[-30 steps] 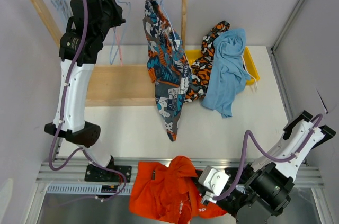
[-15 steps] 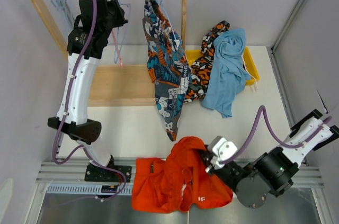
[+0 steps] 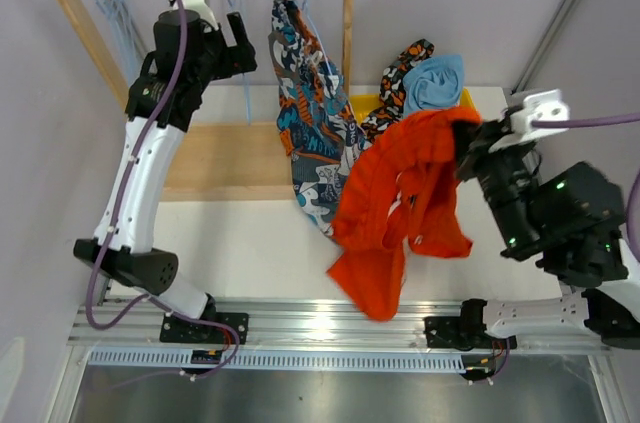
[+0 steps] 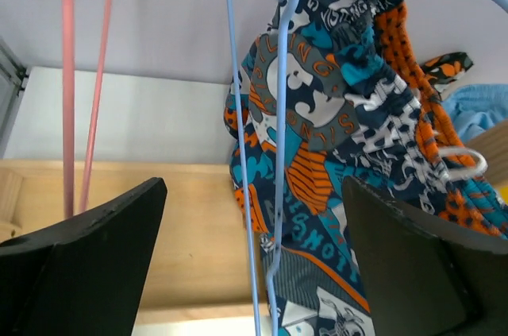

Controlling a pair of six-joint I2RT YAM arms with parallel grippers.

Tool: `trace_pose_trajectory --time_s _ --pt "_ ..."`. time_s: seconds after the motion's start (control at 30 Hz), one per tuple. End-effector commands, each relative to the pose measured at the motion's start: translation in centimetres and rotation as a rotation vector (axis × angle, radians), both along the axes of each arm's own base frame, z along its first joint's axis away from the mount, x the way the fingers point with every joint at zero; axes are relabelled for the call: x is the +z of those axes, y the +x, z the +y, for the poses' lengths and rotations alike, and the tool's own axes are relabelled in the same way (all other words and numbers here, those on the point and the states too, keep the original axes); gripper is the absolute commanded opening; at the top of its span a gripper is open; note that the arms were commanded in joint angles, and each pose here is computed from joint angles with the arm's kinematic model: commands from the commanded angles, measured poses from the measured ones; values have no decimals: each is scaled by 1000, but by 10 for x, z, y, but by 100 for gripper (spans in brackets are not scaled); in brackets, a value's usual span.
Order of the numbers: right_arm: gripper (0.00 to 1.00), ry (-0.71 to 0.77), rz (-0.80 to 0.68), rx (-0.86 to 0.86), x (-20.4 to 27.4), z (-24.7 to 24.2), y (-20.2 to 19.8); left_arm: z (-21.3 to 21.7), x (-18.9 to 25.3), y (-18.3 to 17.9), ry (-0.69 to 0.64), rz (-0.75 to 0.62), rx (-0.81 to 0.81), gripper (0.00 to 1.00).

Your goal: Remove the shorts from the hanger

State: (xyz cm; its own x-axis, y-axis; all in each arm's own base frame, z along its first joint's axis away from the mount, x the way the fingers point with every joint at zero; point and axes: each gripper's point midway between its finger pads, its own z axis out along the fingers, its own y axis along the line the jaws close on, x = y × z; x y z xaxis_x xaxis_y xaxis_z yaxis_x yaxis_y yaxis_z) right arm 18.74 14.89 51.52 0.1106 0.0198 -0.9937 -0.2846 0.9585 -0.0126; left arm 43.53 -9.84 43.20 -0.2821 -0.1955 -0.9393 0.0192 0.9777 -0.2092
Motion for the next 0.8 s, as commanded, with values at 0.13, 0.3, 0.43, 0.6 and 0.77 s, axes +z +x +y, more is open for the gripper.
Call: trace_pose_trajectory --time_s 0.13,0.3,0.43,0.6,0.77 --pt "0 32 -201 -47 109 5 49 16 45 -50 -53 -159 -2 99" --pt "0 17 -212 -116 118 8 138 19 27 -79 -66 -160 -26 99" --pt "0 71 -255 -175 130 -17 195 20 18 -100 -80 -170 -46 99" --pt "0 179 -310 -225 131 -55 259 20 -10 -126 -107 -153 -69 99" --pt "0 176 -227 -252 69 -59 325 15 -25 -141 -114 -131 -119 99"
